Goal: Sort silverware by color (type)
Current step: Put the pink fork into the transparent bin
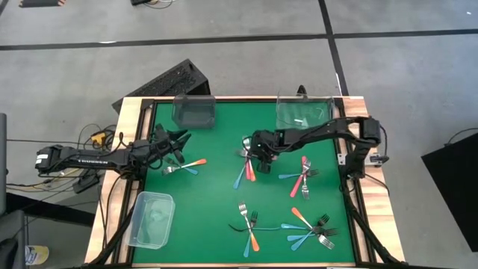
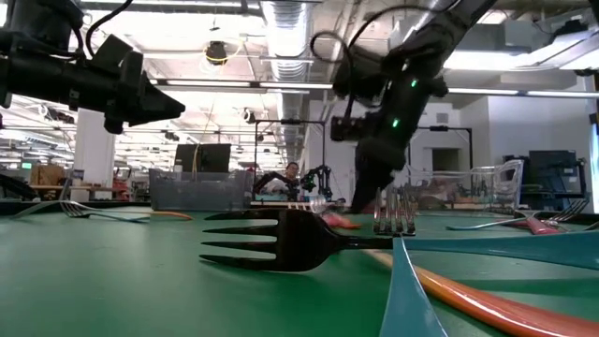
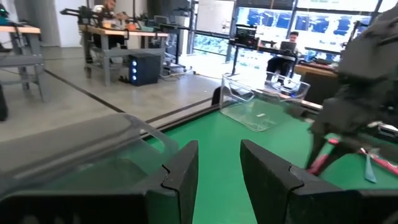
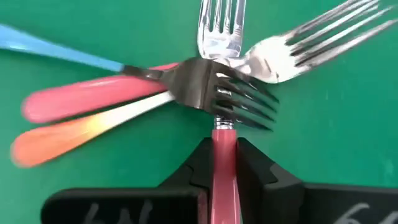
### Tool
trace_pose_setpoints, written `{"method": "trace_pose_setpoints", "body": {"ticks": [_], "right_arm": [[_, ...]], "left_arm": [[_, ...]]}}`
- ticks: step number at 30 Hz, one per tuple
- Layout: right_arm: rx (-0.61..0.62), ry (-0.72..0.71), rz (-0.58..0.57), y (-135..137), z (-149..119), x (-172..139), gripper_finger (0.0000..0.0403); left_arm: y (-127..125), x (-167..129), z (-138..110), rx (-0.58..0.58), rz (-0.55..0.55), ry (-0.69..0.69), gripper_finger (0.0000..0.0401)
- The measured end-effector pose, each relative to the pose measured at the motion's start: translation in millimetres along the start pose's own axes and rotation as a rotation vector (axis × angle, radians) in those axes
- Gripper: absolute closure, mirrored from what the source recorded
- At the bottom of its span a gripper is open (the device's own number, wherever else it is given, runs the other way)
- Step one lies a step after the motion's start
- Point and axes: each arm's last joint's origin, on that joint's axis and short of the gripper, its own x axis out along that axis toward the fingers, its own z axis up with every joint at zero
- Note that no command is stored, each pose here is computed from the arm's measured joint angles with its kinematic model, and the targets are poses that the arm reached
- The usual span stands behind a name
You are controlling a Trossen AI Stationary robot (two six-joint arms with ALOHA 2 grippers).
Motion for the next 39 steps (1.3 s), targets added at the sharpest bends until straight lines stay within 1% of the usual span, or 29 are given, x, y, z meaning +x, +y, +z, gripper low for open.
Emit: {"method": "trace_pose_setpoints", "body": {"ticks": [3,5,9,13,17,20,25,33,36,39], "right_arm": [[0.011,0.003,-0.015,4.1,-0.1,-23.6,0.0348],[0.003,0.008,-0.057,5.0,-0.8,-37.8,0.0348],[-0.008,-0.014,-0.21,2.3,3.6,-57.3,0.0348],[-0.024,-0.026,-0.345,-1.6,6.7,-63.3,0.0348],[-0.078,0.012,-0.499,-7.4,9.2,-69.8,0.0348],[-0.1,0.081,-0.581,-18.2,7.7,-74.8,0.0348],[-0.069,0.15,-0.624,-43.1,0.9,-95.0,0.0347],[0.013,0.288,-0.69,-78.9,-25.8,-137.9,0.0346],[0.036,0.348,-0.7,-90.5,-35.8,-147.5,0.0345],[0.028,0.404,-0.692,-101.7,-41.8,-149.7,0.0345]], "left_arm": [[0.4,0.0,0.0,0.002,0.015,-0.002,0.0291],[0.4,0.0,0.2,0.002,0.015,-0.003,0.0291],[0.6,0.0,0.2,0.002,0.022,-0.005,0.0291],[0.9,0.0,0.4,0.0,0.033,-0.007,0.0291],[0.8,0.0,-0.4,-0.011,0.026,0.0,0.0291],[0.7,0.0,-2.1,-0.015,0.017,0.017,0.0291],[1.3,-0.1,-5.3,-0.03,0.023,0.047,0.0291],[1.6,-0.2,-6.5,-0.045,0.026,0.058,0.0291],[1.6,-0.2,-6.6,-0.045,0.026,0.059,0.0291],[2.0,-0.4,-8.2,-0.035,0.031,0.073,0.0291]]}}
